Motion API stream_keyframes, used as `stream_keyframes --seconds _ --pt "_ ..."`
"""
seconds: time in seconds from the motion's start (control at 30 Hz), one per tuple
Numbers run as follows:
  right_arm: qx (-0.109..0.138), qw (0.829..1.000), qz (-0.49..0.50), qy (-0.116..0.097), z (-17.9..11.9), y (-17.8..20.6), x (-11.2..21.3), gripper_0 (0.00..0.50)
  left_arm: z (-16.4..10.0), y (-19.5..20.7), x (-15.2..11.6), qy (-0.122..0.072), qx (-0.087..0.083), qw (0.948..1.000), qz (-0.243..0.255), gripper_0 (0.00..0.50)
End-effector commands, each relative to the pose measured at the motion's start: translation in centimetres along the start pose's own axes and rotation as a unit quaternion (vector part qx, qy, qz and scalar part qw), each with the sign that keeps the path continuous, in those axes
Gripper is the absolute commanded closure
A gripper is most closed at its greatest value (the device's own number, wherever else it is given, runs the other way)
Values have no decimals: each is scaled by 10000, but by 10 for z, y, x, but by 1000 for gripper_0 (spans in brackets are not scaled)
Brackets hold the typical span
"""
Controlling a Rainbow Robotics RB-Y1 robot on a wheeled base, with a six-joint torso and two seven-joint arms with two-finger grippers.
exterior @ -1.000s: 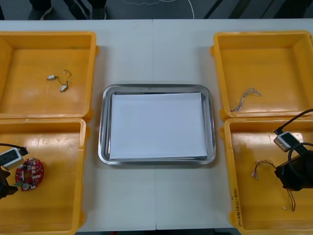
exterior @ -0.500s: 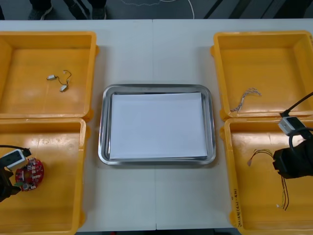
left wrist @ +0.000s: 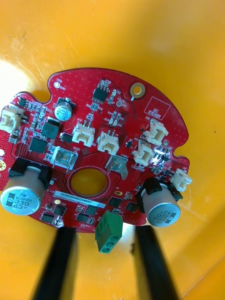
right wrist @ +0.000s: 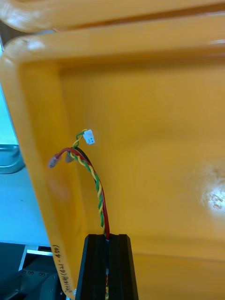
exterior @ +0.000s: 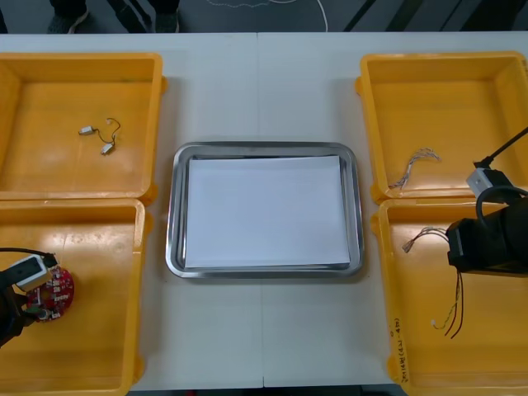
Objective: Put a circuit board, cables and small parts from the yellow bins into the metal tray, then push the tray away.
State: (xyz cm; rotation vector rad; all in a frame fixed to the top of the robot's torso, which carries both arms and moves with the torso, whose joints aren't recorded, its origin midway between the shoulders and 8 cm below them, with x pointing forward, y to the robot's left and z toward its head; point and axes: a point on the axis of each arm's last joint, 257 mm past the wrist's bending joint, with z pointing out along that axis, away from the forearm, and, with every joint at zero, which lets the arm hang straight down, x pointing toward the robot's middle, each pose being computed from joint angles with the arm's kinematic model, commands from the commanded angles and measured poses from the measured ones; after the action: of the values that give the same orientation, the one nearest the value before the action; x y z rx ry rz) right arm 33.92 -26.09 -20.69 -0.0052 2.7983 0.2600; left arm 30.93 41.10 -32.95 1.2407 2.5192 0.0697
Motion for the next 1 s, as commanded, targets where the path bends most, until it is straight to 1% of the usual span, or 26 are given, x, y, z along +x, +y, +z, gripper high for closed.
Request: stream_keyframes --seconds 0.03,0.1,0.17,0.23,0.37,0.47,0.53,0.6,0.67,0.73,0.83,0.97,1.0 --pt "102 9997 -30 -202 -8 24 -16 500 7 -13 10 84 77 9989 464 458" --pt "73 9996 14 -281 -9 34 -23 500 7 -12 10 94 63 9989 464 499" --pt "38 9993 -19 -378 -9 44 -30 500 8 -13 10 101 71 9988 474 500" --pt "-53 9990 21 -443 -10 53 -35 500 8 -13 10 104 66 9988 479 500" --pt "-143 9985 102 -522 -10 61 -40 500 8 -13 9 77 80 9988 479 500" --pt "-247 9980 160 -553 -11 70 -42 500 6 -13 4 -27 93 9989 465 500" --pt "-294 9979 186 -548 -11 73 -42 500 1 -12 0 -98 132 9988 451 500" --pt "-321 9977 232 -542 -10 76 -42 500 -7 -11 -5 -186 210 9987 428 500" --pt "-288 9977 261 -550 -10 74 -42 500 -16 -9 -8 -243 267 9985 410 500" --pt "-254 9978 279 -548 -8 75 -42 500 -24 -6 -11 -280 262 9984 405 500" --pt "-146 9980 298 -545 -3 73 -40 500 -36 -1 -12 -266 250 9984 429 500" --pt "-128 9980 319 -536 -2 73 -39 500 -48 2 -19 -261 161 9980 552 500" --pt "-143 9980 319 -535 -2 74 -39 500 -52 5 -21 -259 101 9979 591 500"
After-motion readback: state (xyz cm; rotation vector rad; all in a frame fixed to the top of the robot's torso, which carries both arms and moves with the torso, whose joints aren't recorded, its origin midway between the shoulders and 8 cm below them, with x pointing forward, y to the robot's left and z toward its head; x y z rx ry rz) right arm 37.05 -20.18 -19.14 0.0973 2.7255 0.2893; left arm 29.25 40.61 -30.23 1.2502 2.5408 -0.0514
